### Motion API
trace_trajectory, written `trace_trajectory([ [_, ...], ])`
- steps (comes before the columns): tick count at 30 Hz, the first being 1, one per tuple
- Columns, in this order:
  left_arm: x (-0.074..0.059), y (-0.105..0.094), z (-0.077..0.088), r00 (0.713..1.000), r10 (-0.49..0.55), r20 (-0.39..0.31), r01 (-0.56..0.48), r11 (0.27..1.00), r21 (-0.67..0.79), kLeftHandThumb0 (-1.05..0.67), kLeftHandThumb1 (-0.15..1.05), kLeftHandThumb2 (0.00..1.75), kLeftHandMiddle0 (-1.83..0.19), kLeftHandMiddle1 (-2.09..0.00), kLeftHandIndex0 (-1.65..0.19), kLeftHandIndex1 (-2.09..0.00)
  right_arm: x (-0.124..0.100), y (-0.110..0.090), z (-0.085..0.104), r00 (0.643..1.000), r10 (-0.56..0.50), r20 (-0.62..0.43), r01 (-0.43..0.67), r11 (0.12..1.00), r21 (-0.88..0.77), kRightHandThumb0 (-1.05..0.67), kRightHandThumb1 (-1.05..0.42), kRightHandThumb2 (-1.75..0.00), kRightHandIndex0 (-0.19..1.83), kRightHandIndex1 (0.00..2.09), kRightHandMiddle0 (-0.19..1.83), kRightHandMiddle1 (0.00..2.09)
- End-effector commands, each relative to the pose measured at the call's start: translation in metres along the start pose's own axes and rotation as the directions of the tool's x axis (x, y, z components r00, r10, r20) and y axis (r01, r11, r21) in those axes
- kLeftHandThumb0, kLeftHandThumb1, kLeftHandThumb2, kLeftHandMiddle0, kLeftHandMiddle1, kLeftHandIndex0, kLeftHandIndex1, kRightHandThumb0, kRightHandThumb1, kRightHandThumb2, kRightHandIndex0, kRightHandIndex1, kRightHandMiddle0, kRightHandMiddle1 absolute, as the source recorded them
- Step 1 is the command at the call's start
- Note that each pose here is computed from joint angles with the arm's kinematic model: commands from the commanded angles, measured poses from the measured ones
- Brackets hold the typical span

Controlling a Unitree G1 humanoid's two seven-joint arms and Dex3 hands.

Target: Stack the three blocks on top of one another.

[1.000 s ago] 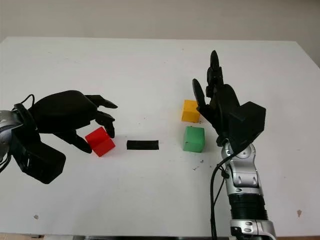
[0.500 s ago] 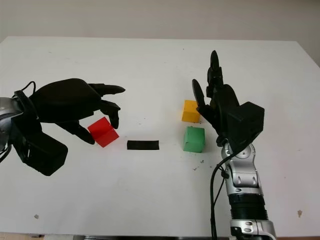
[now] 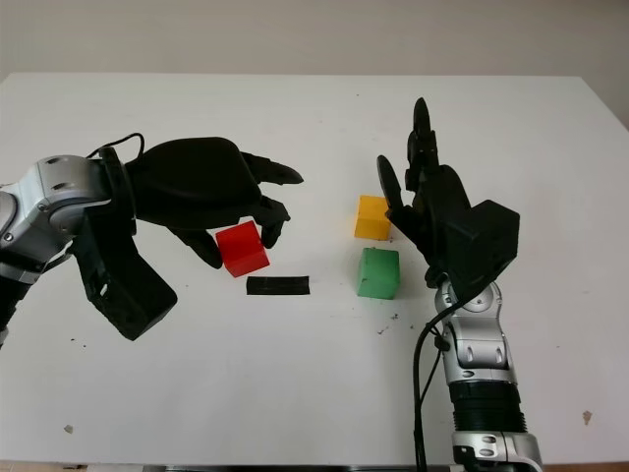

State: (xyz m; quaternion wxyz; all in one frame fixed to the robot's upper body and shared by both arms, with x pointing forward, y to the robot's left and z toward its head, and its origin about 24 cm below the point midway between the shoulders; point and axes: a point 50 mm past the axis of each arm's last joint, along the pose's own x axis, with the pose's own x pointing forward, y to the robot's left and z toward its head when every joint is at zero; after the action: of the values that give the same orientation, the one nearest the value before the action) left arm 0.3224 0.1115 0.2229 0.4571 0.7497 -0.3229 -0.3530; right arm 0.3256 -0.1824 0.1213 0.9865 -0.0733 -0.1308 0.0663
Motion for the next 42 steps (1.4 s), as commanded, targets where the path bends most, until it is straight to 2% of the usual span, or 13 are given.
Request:
trace_trajectory([
  [1,0.006,0.004,0.000,0.999,0.012,0.030,-0.013,0.999,0.034,-0.33,0.86,0.05,-0.30,-0.06,-0.59,-1.07,0.001,0.001,0.004,1.000,-0.002,0.025,0.002,1.000,0.004,-0.75,-1.05,-0.52,-0.19,0.00,-0.19,0.00],
  [12,0.021,-0.006,0.000,0.995,-0.022,0.094,0.021,1.000,0.012,-0.42,0.88,0.06,-0.25,-0.04,-0.56,-1.14,0.001,0.002,0.002,1.000,-0.003,0.018,0.003,1.000,0.006,-0.74,-1.05,-0.52,-0.19,0.00,-0.19,0.00],
  [17,0.028,-0.009,0.003,0.991,-0.007,0.131,0.005,1.000,0.018,-0.50,0.93,0.06,-0.19,-0.04,-0.50,-1.28,0.001,0.002,0.003,1.000,-0.001,0.017,0.001,1.000,0.002,-0.73,-1.05,-0.51,-0.19,0.00,-0.19,0.00],
  [26,0.036,-0.012,0.006,0.984,0.025,0.176,-0.027,1.000,0.013,-0.42,0.93,0.06,-0.18,-0.05,-0.47,-1.29,-0.001,0.001,0.002,1.000,-0.005,0.007,0.005,1.000,0.007,-0.75,-1.05,-0.50,-0.19,0.00,-0.19,0.01],
  [33,0.040,-0.012,0.009,0.980,0.021,0.198,-0.019,1.000,-0.014,-0.40,0.96,0.06,-0.15,-0.05,-0.40,-1.38,-0.001,0.002,0.002,1.000,-0.003,0.009,0.003,1.000,-0.010,-0.75,-1.05,-0.51,-0.19,0.00,-0.19,0.01],
  [42,0.041,-0.017,0.010,0.979,0.031,0.204,-0.033,0.999,0.006,-0.41,0.95,0.05,-0.17,-0.06,-0.43,-1.26,-0.001,0.002,0.003,1.000,-0.006,0.007,0.006,1.000,-0.008,-0.74,-1.05,-0.51,-0.19,0.00,-0.19,0.01],
])
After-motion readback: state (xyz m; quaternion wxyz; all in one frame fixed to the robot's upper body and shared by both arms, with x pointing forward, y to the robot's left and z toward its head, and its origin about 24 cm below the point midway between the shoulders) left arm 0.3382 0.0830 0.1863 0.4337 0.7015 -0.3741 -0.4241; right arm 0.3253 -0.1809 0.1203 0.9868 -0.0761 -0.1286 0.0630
